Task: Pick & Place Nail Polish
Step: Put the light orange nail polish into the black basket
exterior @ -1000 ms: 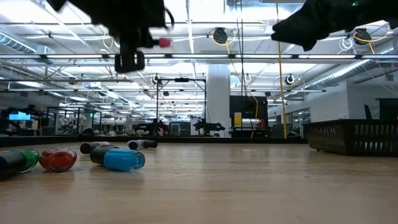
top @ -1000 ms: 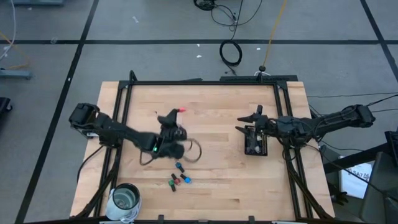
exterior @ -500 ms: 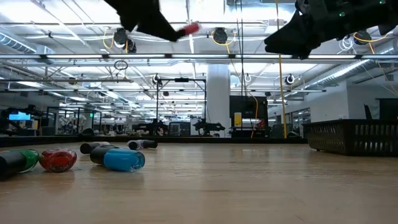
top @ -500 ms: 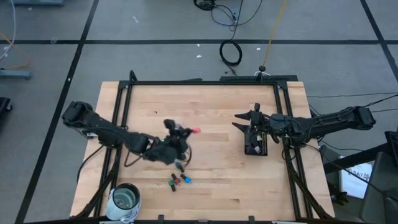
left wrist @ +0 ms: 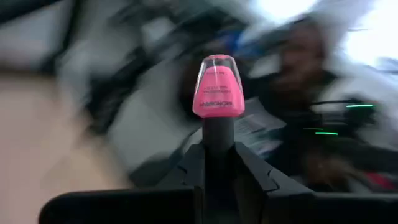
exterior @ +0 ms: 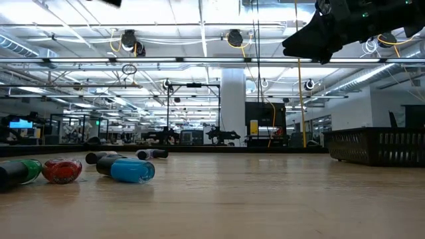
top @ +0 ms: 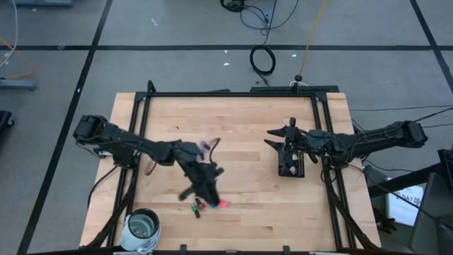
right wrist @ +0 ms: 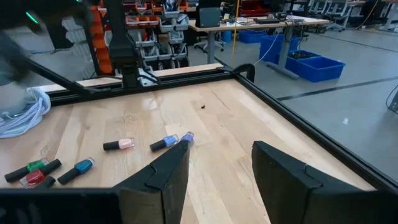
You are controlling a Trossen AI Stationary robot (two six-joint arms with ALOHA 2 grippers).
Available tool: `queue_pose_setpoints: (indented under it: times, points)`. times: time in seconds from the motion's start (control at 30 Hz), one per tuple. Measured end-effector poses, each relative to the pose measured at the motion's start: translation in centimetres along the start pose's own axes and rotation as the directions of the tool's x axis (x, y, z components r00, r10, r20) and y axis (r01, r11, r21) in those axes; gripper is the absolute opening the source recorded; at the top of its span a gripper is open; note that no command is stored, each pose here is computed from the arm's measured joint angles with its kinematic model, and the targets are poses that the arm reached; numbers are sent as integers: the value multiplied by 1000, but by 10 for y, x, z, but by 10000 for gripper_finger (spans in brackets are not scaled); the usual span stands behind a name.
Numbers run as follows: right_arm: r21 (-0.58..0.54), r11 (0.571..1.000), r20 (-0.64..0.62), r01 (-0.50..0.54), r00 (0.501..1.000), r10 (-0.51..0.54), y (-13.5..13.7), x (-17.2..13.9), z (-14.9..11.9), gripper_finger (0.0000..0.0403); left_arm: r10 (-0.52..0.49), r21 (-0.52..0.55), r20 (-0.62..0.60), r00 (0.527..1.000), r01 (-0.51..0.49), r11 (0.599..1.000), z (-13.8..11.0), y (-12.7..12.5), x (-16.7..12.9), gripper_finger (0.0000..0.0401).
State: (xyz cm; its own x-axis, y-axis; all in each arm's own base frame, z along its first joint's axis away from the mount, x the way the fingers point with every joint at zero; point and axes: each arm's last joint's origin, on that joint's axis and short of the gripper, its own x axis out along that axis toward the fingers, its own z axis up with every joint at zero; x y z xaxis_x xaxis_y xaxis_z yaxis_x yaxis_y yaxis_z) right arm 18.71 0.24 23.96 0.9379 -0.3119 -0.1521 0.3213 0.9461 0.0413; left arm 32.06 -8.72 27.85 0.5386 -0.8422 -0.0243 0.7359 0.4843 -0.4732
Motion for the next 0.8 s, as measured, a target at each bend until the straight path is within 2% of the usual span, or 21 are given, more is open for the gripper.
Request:
queue_pose_setpoints:
  times: [0.07, 0.17, 0.27, 0.4, 0.53, 0.63, 0.73, 0.8]
  points:
    - [1, 1000, -1, 0, 1000, 0, 0, 0, 0, 167, -158, 131, 60, 986, 150, 980, 10, -18, 6, 36]
    - [7, 1000, 0, 0, 1000, 0, 0, 0, 0, 167, -279, 287, 113, 954, 238, 928, 16, -38, 13, 36]
    - [9, 1000, 0, 0, 1000, 0, 0, 0, 0, 167, -280, 352, 137, 950, 218, 910, 16, -47, 17, 36]
    - [15, 1000, -1, -1, 1000, 1, 0, 0, 0, 167, -217, 362, 158, 963, 148, 920, 12, -47, 21, 36]
    - [15, 1000, -1, -1, 1000, 1, 0, 0, 0, 167, -59, 339, 86, 995, 27, 940, 3, -41, 21, 36]
    - [15, 1000, -1, -2, 1000, 2, 0, 0, 0, 167, 185, 330, 10, 983, -178, 927, -8, -35, 15, 36]
    - [15, 1000, -1, -2, 1000, 2, 0, 0, 0, 167, 472, 335, -94, 876, -419, 844, -25, -23, 9, 36]
    - [15, 1000, -1, -2, 1000, 2, 0, 0, 0, 167, 630, 367, -157, 760, -548, 752, -36, -16, 5, 36]
